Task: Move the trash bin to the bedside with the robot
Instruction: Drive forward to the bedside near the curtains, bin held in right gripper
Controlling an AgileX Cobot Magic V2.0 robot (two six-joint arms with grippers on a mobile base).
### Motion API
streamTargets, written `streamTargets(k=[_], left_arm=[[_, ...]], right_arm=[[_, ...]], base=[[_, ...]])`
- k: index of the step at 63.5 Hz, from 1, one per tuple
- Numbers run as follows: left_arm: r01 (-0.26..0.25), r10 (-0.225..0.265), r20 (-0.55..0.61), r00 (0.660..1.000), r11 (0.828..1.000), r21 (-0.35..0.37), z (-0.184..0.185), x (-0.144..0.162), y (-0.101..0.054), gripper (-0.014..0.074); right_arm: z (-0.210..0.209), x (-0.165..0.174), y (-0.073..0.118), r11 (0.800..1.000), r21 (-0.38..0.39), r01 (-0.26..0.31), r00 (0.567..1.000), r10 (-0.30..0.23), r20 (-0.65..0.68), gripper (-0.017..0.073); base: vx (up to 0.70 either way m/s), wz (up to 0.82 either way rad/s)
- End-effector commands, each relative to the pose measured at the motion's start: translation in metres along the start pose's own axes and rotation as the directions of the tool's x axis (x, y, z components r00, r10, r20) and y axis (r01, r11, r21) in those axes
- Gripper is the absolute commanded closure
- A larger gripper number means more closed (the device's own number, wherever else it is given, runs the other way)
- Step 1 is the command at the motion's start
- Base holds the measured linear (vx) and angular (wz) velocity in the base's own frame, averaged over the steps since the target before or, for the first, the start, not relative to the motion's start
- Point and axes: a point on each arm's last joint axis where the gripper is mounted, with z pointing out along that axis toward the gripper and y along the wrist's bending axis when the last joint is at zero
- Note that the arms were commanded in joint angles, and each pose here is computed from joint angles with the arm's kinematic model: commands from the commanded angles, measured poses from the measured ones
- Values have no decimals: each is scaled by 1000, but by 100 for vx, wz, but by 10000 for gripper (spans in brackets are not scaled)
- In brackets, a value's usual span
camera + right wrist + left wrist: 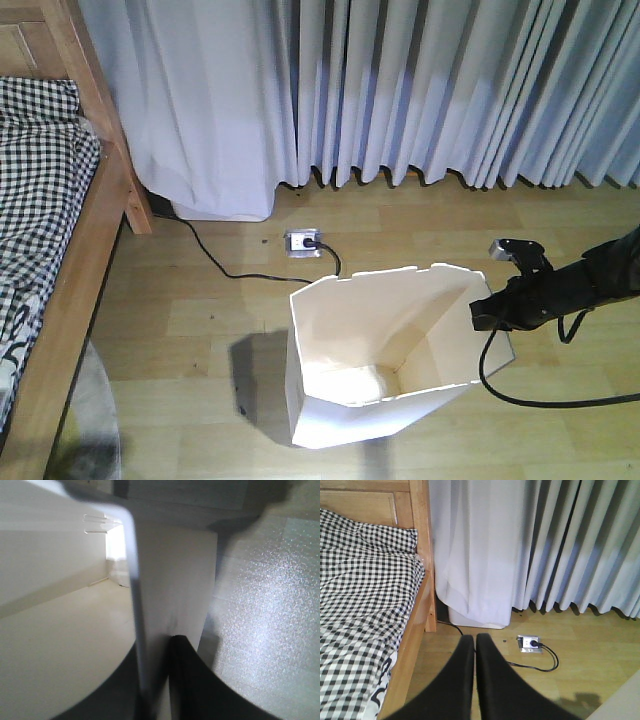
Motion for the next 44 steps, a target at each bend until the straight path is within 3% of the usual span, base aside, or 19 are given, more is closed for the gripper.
streamTargets(k=[1,44], left_arm=[[5,-6,76,997,1000,11,-1,-5,-1,600],[5,-6,76,997,1000,11,-1,-5,-1,600]], right_arm=[[-27,-24,21,988,-157,-9,995,25,99,564],[-27,-24,21,988,-157,-9,995,25,99,564]], base=[[14,1],[10,3]])
